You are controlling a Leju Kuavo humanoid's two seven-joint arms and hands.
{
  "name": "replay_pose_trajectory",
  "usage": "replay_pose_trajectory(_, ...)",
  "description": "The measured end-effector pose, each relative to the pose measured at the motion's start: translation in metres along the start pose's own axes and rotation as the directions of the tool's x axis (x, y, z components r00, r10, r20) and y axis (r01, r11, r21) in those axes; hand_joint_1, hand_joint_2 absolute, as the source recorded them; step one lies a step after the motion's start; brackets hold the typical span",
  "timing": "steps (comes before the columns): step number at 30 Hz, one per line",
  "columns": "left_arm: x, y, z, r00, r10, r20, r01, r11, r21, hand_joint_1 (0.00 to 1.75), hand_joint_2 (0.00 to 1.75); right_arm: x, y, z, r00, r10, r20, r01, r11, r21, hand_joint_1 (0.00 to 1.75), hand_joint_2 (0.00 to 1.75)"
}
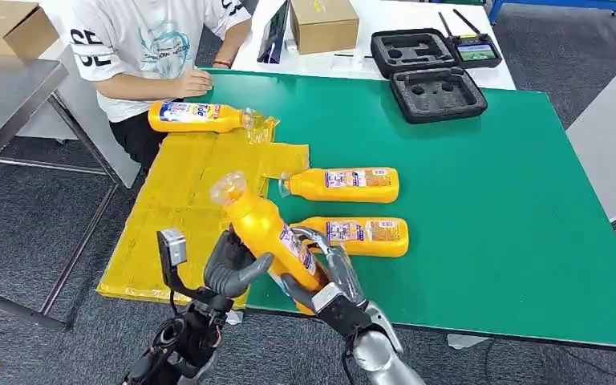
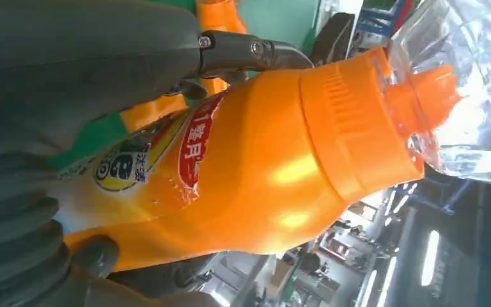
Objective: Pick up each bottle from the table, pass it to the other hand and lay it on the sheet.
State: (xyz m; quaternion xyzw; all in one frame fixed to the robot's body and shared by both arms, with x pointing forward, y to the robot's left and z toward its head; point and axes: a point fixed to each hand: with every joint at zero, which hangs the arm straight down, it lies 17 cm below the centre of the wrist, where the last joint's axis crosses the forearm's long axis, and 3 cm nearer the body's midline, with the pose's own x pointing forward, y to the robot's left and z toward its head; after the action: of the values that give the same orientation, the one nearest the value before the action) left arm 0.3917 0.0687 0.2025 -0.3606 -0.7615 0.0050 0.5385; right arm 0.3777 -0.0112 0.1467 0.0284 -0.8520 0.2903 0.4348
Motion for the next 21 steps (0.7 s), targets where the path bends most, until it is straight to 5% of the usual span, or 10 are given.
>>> replay_pose_trajectory(19,-0.013,0.014,0.004,0.999,-0.005,-0.033,0.005,1.0,0.023,0.07,1.75,-0.01,0.036,0.008,0.998,-0.032,-0.06,0.039,0.993,0.111,1.61,1.75)
replay_pose_trajectory(20,-0.012,0.014,0.004,0.999,-0.005,-0.033,0.005,1.0,0.023,0.52,1.75,-0.01,0.036,0.008,0.998,-0.034,-0.061,0.04,0.993,0.114,1.61,1.75)
replay_pose_trajectory(21,-0.013,0.014,0.004,0.999,-0.005,-0.033,0.005,1.0,0.023,1.71,1.75,-0.011,0.037,0.009,0.998,-0.034,-0.062,0.041,0.992,0.117,1.55,1.75)
